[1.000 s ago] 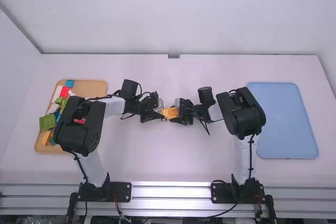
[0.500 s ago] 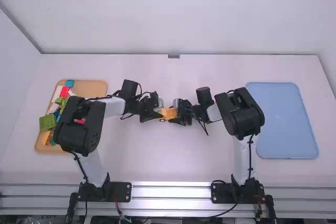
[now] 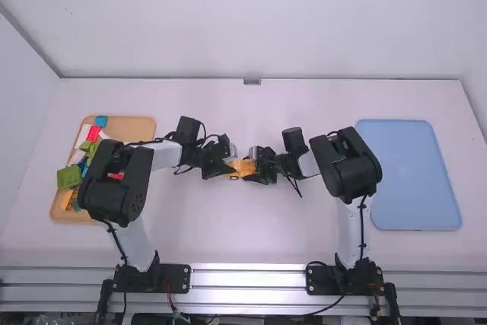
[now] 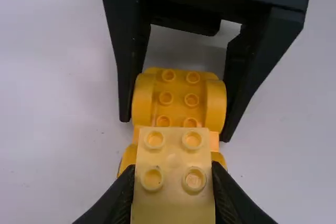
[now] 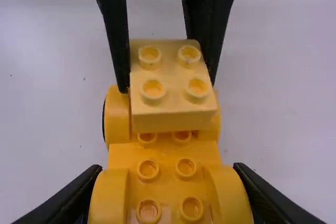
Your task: Assemble lego blocks to make yellow taxi
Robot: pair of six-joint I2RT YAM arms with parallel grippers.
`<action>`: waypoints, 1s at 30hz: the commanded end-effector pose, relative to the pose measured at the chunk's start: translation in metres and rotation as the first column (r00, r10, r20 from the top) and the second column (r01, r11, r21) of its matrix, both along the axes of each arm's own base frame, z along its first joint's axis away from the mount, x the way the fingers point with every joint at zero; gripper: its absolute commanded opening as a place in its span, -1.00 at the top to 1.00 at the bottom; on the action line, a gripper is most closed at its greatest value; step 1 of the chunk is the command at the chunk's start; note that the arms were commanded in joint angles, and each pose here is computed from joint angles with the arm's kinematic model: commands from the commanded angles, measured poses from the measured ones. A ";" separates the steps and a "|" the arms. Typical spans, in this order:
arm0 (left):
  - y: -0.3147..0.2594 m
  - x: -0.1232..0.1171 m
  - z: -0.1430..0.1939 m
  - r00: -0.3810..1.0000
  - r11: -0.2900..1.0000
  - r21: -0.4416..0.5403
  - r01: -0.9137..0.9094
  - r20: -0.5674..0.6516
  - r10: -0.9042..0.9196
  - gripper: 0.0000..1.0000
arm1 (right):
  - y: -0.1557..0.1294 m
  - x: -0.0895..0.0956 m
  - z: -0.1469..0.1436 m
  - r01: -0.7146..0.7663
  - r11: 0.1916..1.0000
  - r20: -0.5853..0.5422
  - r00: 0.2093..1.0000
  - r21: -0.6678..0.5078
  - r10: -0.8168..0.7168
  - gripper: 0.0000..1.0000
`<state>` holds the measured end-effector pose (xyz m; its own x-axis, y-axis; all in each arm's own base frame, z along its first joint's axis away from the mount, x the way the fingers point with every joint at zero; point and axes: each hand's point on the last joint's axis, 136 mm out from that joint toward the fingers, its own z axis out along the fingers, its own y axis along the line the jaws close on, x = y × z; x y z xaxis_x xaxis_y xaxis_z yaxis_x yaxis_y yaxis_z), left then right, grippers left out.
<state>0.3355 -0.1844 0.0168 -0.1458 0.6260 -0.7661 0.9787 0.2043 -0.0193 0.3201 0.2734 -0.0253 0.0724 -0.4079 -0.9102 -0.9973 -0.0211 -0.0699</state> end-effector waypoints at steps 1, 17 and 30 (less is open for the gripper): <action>-0.003 -0.008 0.000 1.000 1.000 -0.003 0.010 -0.018 -0.010 0.96 | -0.004 -0.002 -0.013 0.023 0.999 -0.031 0.999 -0.041 -0.024 -0.12; -0.001 -0.010 -0.005 0.999 1.000 0.008 0.029 0.023 -0.029 0.95 | -0.001 -0.004 -0.012 0.012 0.999 -0.023 1.000 -0.039 -0.012 -0.12; -0.002 -0.006 -0.007 0.999 1.000 0.010 0.004 0.037 -0.004 0.88 | -0.001 -0.004 -0.012 0.012 0.999 -0.022 1.000 -0.040 -0.013 -0.12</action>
